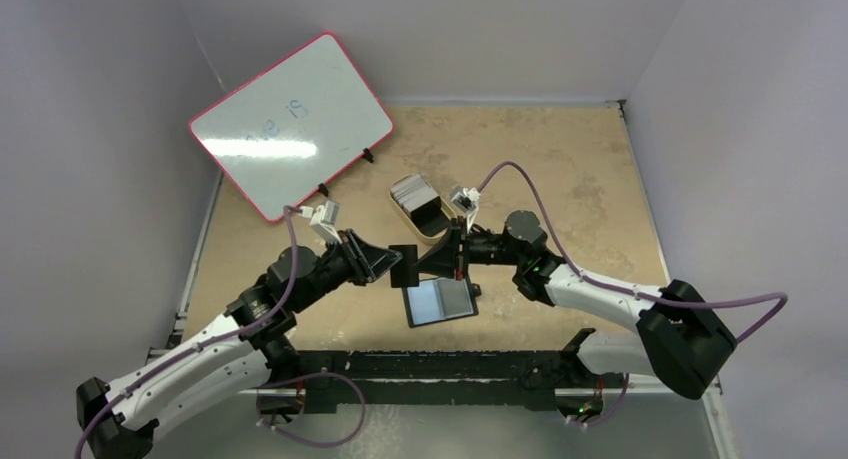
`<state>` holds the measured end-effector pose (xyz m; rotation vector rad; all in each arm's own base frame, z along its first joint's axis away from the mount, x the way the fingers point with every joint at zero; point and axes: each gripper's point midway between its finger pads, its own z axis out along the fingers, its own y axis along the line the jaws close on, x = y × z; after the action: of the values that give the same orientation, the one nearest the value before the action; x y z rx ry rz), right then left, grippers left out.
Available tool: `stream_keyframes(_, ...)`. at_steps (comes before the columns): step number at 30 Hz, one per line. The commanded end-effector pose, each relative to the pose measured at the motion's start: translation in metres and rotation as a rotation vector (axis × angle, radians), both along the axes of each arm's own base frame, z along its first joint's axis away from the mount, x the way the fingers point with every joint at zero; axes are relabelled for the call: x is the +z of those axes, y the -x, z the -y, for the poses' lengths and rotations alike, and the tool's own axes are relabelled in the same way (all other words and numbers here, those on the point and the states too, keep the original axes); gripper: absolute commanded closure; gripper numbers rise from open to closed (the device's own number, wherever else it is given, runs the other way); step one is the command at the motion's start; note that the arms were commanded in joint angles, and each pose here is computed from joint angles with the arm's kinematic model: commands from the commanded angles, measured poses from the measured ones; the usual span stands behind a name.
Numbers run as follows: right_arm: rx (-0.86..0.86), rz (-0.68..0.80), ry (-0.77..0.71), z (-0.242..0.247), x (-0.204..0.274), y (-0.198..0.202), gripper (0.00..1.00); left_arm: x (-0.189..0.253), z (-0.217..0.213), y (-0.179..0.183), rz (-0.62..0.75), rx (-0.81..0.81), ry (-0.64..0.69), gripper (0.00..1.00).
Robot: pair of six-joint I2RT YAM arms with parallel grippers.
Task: Put the credit cards into the card holder
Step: Pick up the credit card from the storage box, then insert the credit card into the card holder.
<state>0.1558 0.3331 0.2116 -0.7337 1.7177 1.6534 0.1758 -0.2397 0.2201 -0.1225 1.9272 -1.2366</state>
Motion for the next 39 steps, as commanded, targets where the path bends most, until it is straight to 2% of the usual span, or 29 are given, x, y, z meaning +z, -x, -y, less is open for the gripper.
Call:
stream_keyframes(1, -0.051, 0.061, -0.097, -0.001, 0.029, -0.006, 1.0, 0.011, 0.001, 0.006, 0.031, -0.024, 0.053, 0.9)
stream_keyframes(2, -0.069, 0.056, -0.093, -0.001, 0.028, -0.009, 1.0, 0.008, 0.0, 0.005, 0.023, -0.017, 0.05, 0.99)
stream_keyframes(3, -0.08, 0.048, -0.083, -0.001, 0.026, -0.011, 1.0, 0.005, -0.002, 0.005, 0.016, -0.01, 0.043, 1.0)
stream_keyframes(10, -0.225, -0.026, 0.059, 0.008, -0.001, -0.031, 0.71, -0.047, -0.006, -0.005, -0.098, 0.062, -0.053, 1.0)
stream_keyframes(14, -0.323, -0.044, 0.126, 0.021, -0.018, -0.039, 0.58, -0.077, 0.003, -0.006, -0.171, 0.04, -0.096, 1.0)
stream_keyframes(20, -0.579, -0.146, 0.405, 0.053, -0.067, -0.072, 0.55, -0.092, 0.022, -0.01, -0.212, 0.002, -0.077, 1.0)
stream_keyframes(23, -0.638, -0.215, 0.558, 0.065, -0.103, -0.077, 0.48, -0.101, 0.031, -0.012, -0.237, -0.016, -0.073, 1.0)
stream_keyframes(28, -0.708, -0.275, 0.765, 0.082, -0.148, -0.085, 0.47, -0.112, 0.042, -0.01, -0.276, -0.045, -0.026, 1.0)
stream_keyframes(32, -0.733, -0.298, 0.835, 0.09, -0.168, -0.086, 0.47, -0.125, 0.047, -0.008, -0.318, -0.058, -0.006, 1.0)
stream_keyframes(39, -0.745, -0.319, 0.848, 0.094, -0.171, -0.082, 0.47, -0.133, 0.05, -0.008, -0.329, -0.06, -0.017, 1.0)
